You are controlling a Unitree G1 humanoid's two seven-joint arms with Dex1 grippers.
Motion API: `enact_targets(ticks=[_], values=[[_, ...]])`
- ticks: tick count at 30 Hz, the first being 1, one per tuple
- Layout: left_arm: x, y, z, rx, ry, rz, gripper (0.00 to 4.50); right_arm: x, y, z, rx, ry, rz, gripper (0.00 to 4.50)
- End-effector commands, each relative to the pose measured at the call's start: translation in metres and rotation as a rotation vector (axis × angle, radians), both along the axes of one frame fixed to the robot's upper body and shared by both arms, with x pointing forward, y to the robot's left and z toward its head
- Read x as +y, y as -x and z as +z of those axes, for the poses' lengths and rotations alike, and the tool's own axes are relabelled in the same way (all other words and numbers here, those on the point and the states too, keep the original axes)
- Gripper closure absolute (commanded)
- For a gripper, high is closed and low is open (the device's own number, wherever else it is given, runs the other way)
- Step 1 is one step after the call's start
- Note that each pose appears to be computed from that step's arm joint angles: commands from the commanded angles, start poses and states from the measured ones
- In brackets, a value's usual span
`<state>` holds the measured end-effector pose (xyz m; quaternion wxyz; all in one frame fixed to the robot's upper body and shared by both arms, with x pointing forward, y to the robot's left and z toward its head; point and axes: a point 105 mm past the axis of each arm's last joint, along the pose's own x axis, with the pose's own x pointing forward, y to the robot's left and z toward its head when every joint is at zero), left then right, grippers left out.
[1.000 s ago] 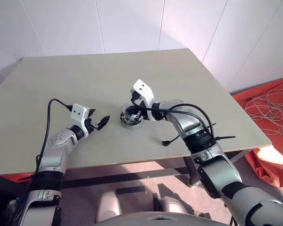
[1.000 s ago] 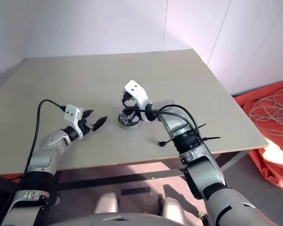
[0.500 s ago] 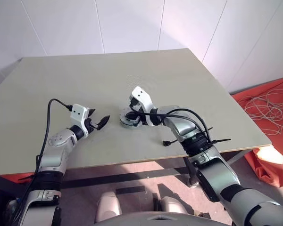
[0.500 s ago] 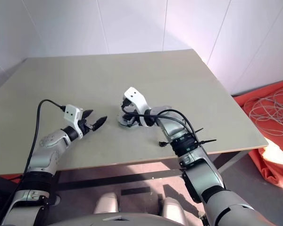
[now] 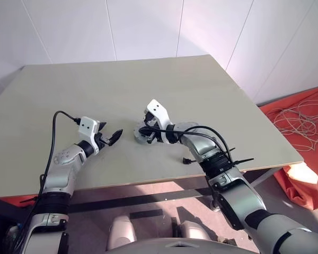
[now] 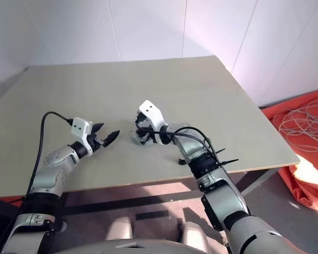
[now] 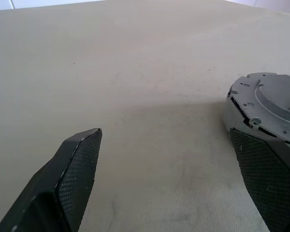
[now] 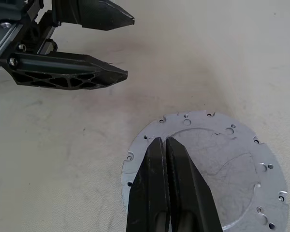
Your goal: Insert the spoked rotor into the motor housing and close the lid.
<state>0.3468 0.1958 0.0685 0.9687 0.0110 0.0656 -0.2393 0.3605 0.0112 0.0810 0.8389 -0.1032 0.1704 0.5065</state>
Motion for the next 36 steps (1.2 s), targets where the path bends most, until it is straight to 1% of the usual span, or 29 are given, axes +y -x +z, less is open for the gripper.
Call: enact_targets(ticks=[1,8,12,15,17,20,22,24,25,26,28,29,31,34,36], values=[[0.0,-0.006,0.017,-0.061,-0.015,-0.004,0.0,-0.002,-0.001,-0.009,0.028,-0.003,-0.02,4.43],[-0.008,-0.008,0.017,-0.06,-0.006,-0.03,0.0,-0.012,-0.007,-0.032,0.005,0.07,-0.06,4.43],[-0.012,-0.008,0.016,-0.058,-0.002,-0.039,0.0,-0.019,-0.005,-0.042,-0.009,0.108,-0.037,4.43],[-0.012,-0.008,0.016,-0.058,-0.001,-0.041,0.0,-0.023,-0.003,-0.045,-0.014,0.118,-0.017,4.43],[-0.012,-0.008,0.017,-0.058,0.0,-0.043,0.0,-0.023,-0.002,-0.037,-0.01,0.075,-0.006,4.43],[-0.012,-0.008,0.017,-0.059,0.0,-0.044,0.0,-0.019,0.001,-0.016,-0.021,-0.018,0.033,4.43],[-0.013,-0.008,0.017,-0.059,0.001,-0.045,0.0,-0.017,0.003,0.003,-0.014,-0.096,0.048,4.43],[-0.013,-0.008,0.017,-0.059,0.002,-0.046,0.0,-0.018,0.002,0.027,-0.046,-0.166,0.052,4.43],[-0.013,-0.009,0.017,-0.059,0.002,-0.047,0.0,-0.018,0.0,0.042,-0.075,-0.215,0.047,4.43],[-0.013,-0.009,0.017,-0.059,0.001,-0.048,0.0,-0.019,0.0,0.052,-0.093,-0.248,0.044,4.43],[-0.014,-0.01,0.017,-0.06,0.001,-0.049,0.0,-0.025,-0.012,0.082,-0.199,-0.353,-0.045,4.43],[-0.014,-0.01,0.017,-0.06,0.001,-0.05,0.0,-0.028,-0.015,0.091,-0.234,-0.383,-0.069,4.43],[-0.014,-0.011,0.017,-0.061,-0.002,-0.053,0.0,-0.031,-0.016,0.096,-0.285,-0.385,-0.076,4.43],[-0.015,-0.012,0.017,-0.062,-0.006,-0.056,0.0,-0.03,-0.012,0.089,-0.299,-0.38,-0.053,3.84],[-0.015,-0.013,0.018,-0.063,-0.009,-0.057,0.0,-0.027,-0.006,0.078,-0.308,-0.337,-0.002,3.21]])
